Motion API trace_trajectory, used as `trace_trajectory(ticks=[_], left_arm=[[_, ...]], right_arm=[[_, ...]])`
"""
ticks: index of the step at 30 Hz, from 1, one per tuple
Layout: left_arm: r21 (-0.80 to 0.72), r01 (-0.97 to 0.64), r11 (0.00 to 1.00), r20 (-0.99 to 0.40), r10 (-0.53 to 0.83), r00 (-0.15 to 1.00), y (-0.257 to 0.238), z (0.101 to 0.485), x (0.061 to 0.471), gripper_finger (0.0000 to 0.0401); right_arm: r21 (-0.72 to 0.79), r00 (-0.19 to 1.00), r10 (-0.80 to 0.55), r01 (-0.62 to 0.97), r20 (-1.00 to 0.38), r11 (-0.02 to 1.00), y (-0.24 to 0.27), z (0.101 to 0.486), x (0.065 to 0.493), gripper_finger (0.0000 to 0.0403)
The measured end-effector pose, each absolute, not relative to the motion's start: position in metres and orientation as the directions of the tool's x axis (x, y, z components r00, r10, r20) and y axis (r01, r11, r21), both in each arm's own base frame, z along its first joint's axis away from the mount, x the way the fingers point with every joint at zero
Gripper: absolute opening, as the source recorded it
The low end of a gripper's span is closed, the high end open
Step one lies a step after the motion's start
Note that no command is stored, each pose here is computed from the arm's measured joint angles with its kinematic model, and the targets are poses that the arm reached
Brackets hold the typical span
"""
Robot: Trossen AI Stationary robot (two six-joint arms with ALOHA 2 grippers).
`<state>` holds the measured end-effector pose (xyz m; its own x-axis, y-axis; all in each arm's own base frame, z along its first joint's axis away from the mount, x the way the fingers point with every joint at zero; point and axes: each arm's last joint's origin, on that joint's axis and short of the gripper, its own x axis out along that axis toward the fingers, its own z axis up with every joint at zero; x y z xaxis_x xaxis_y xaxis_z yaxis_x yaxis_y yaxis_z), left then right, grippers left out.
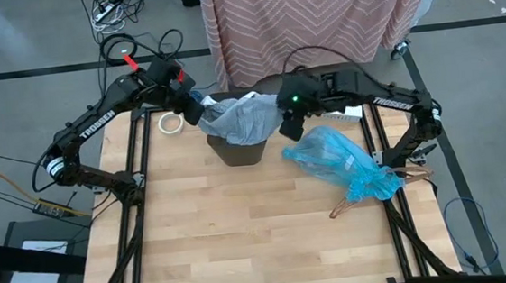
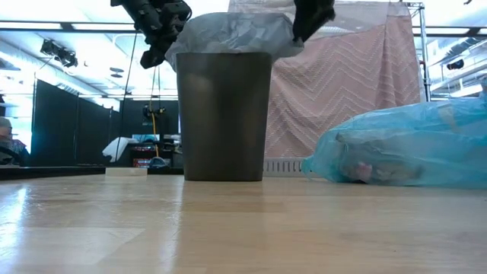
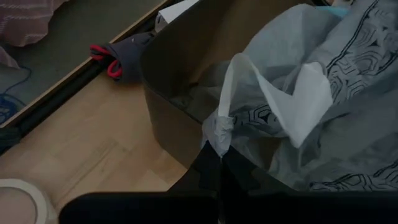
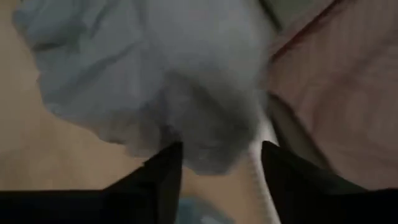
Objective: Place trash/remove bag and relplace
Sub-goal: Insert the new gray trash bag into the bin
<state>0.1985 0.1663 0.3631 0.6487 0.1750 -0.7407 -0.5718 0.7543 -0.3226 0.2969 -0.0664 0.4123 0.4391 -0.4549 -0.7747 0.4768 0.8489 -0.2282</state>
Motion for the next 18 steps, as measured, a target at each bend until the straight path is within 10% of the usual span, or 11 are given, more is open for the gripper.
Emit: trace_trajectory(ticks=[10, 18], left_arm=[[-0.319, -0.564, 0.762, -0.720, 0.192, 0.667, 0.168, 0.365, 0.200, 0.0003], [-0.309, -0.568, 0.763, -0.723, 0.200, 0.662, 0.168, 0.365, 0.200, 0.0003]], right_arm=[[-0.385, 0.702, -0.507, 0.344, -0.499, 0.856, -0.070, 0.477, 0.298, 0.0243], [-0.387, 0.649, -0.470, 0.279, -0.598, 0.879, -0.072, 0.468, 0.291, 0.0244]])
